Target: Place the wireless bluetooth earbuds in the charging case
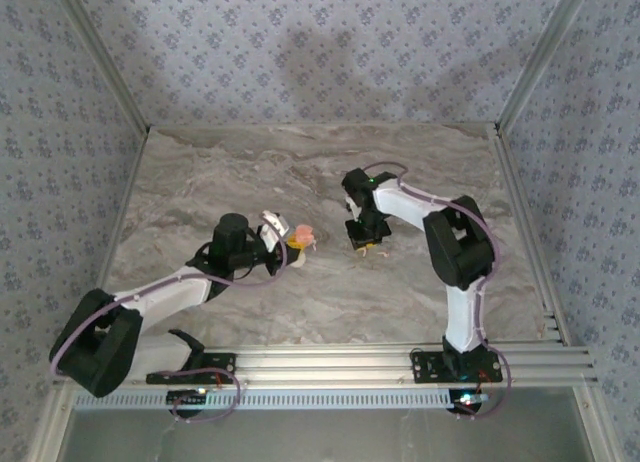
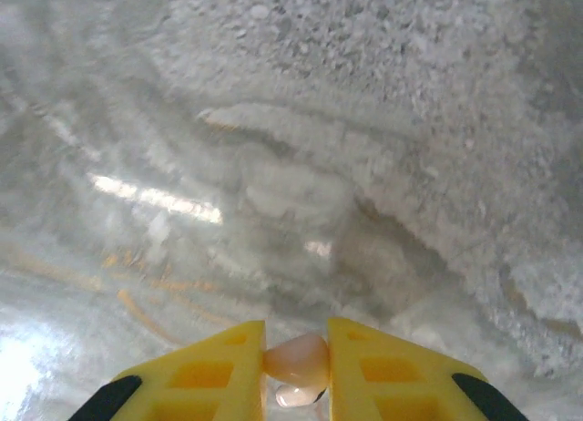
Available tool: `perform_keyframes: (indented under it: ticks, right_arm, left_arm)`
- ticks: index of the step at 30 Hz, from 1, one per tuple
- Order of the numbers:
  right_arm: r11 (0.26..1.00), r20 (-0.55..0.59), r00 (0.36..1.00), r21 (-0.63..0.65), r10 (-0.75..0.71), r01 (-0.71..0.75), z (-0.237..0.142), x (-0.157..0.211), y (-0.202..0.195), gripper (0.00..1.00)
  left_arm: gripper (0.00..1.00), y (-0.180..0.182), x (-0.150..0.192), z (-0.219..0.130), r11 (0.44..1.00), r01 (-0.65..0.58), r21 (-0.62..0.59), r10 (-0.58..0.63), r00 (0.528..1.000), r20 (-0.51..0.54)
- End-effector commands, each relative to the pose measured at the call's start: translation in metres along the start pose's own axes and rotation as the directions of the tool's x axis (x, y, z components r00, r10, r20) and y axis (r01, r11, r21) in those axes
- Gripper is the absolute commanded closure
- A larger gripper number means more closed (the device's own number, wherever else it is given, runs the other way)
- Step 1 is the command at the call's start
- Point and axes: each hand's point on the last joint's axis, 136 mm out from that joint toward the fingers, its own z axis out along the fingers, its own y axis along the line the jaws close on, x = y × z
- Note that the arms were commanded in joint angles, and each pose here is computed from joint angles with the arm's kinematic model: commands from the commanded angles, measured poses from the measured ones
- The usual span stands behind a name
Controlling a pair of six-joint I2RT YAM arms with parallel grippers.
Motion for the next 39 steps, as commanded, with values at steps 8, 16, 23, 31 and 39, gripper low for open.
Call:
perform_keyframes:
  ticks: [8, 16, 23, 31, 39]
  right_arm:
    - [0.979, 0.497, 0.865, -0.133, -0.067, 0.152, -0.097, -0.03, 0.024, 0.8]
    - [0.922, 0.694, 0.679, -0.058, -0.238, 0.383, -0.154, -0.024, 0.061, 0.81]
    - [0.877, 0.789, 0.544, -0.016, -0.284, 0.481, -0.182, -0.01, 0.083, 0.81]
    - [0.844, 0.82, 0.49, -0.014, -0.297, 0.536, -0.184, 0.008, 0.1, 0.8]
    - [0.828, 0.819, 0.484, -0.021, -0.307, 0.561, -0.179, 0.006, 0.111, 0.8]
  left_arm:
    - [0.8, -0.015, -0.029, 0.035, 0.991, -0.082, 0.105, 0.069, 0.99, 0.123]
    - [0.81, -0.028, -0.036, 0.044, 0.978, -0.142, 0.15, 0.116, 0.979, 0.167]
    - [0.81, -0.031, -0.039, 0.044, 0.974, -0.182, 0.132, 0.155, 0.969, 0.193]
    - [0.81, -0.033, -0.044, 0.04, 0.972, -0.198, 0.125, 0.168, 0.961, 0.218]
    - [0.81, -0.034, -0.05, 0.037, 0.972, -0.201, 0.121, 0.169, 0.957, 0.234]
